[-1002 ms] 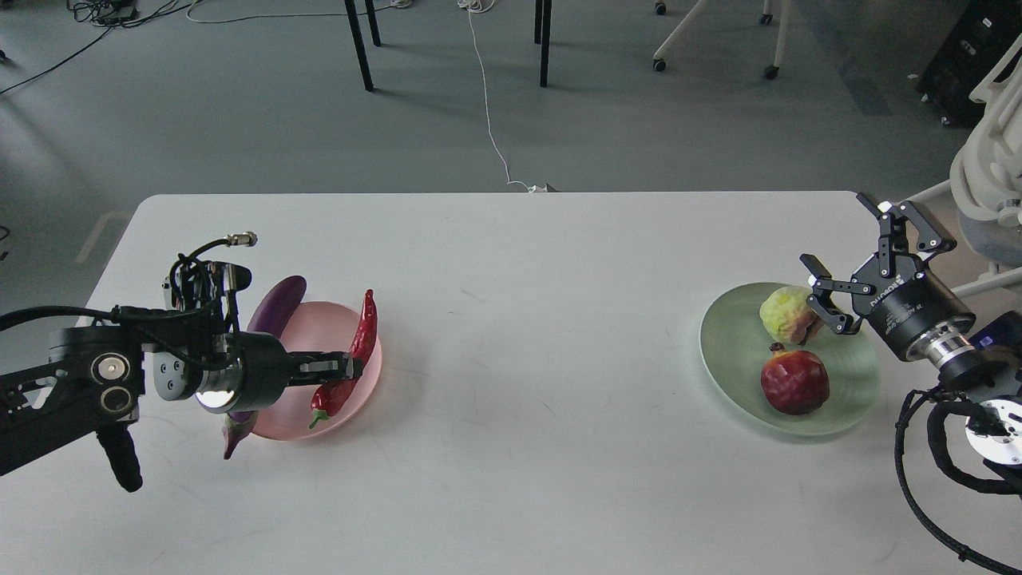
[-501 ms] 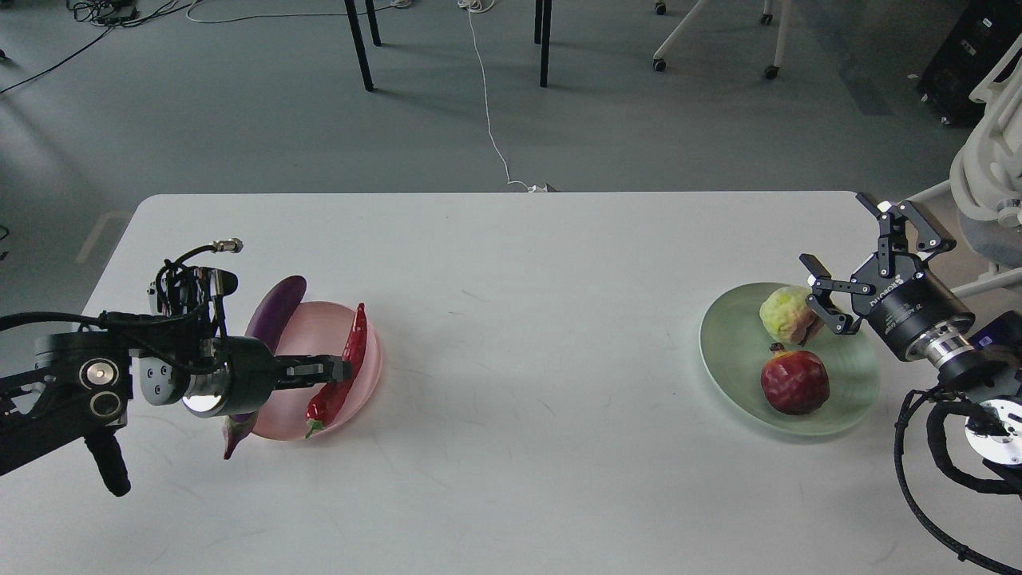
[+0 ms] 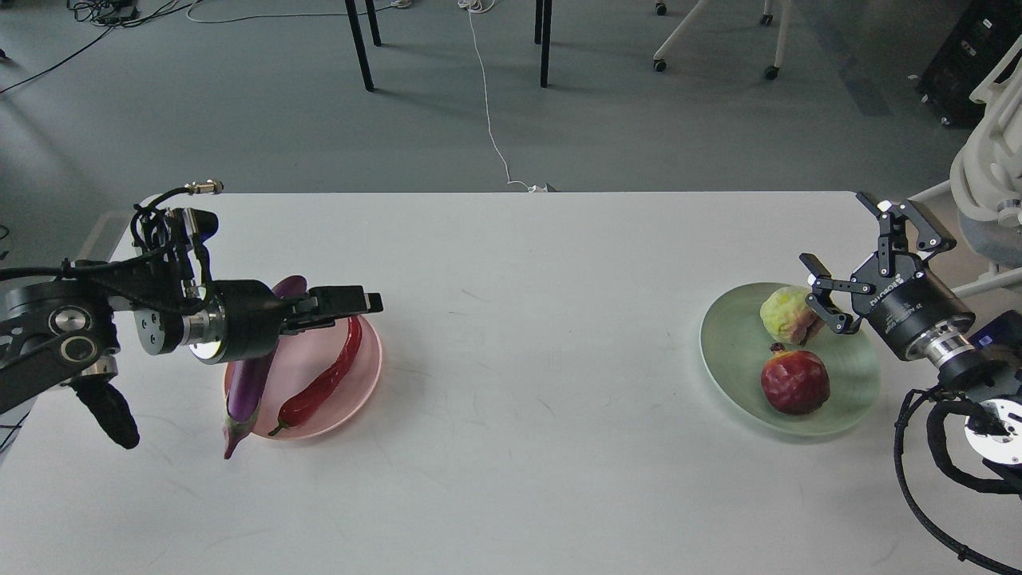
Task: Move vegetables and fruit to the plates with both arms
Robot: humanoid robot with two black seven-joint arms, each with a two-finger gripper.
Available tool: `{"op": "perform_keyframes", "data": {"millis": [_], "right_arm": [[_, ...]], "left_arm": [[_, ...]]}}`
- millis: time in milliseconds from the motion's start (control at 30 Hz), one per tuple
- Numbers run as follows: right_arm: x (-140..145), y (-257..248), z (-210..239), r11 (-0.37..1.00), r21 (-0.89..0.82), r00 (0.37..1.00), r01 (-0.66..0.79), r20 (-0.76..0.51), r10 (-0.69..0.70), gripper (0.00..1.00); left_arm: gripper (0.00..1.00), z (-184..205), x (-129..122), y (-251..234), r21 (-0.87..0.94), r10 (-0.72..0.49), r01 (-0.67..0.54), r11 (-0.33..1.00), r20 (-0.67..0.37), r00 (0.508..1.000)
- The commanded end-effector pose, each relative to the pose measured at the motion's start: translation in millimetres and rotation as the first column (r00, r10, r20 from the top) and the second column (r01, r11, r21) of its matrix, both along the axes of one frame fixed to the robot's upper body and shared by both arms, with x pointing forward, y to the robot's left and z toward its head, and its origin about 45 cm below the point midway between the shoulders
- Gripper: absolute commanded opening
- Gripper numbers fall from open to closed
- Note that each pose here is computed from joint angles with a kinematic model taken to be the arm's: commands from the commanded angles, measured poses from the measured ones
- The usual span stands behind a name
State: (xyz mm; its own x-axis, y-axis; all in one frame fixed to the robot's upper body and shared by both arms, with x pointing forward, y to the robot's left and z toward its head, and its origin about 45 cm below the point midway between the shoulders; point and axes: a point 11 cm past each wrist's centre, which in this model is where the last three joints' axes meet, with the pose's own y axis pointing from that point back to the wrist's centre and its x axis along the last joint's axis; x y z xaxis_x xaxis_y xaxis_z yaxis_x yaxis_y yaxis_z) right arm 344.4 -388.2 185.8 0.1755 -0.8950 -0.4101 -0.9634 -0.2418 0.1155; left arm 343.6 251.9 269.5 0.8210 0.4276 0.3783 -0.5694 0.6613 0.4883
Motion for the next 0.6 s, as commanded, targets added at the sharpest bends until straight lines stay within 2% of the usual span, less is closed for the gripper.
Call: {"op": "perform_keyframes", "data": {"millis": [0, 100, 234, 334, 401, 568], "right_arm": [[0.4, -0.6, 0.7, 1.000, -0.002, 1.000, 0.000, 0.001, 0.000, 0.97], [1.0, -0.8, 0.8, 1.000, -0.002, 1.000, 0.002, 0.002, -0.002, 0.97], [1.3, 3.2, 2.0, 0.999, -0.026, 1.000, -0.024, 0.012, 0.024, 0.97], [5.8, 2.0, 9.8, 0.999, -0.027, 0.999, -0.019, 0.038, 0.020, 0.97], [9.5, 1.8, 15.3, 1.000, -0.021, 0.998, -0.014, 0.056, 0.015, 0.97], [15.7, -4.6, 26.3, 1.000, -0.015, 0.996, 0.011, 0.089, -0.010, 0.97]], "left_arm": [[0.97, 30.0, 24.6, -0.3, -0.272, 0.099, -0.084, 0.959, 0.044, 0.994], [0.98, 38.0, 38.5, -3.9, -0.440, 0.186, -0.133, 0.888, 0.078, 0.979], [0.97, 30.8, 48.9, -5.7, -0.595, 0.371, -0.258, 0.761, 0.074, 0.926], [0.97, 25.1, 51.2, -13.3, -0.647, 0.424, -0.288, 0.706, 0.061, 0.904], [0.98, 7.0, 45.1, -8.1, -0.679, 0.457, -0.325, 0.659, 0.018, 0.890], [0.98, -22.2, 35.3, 15.1, -0.749, 0.565, -0.439, 0.496, -0.106, 0.818]]}}
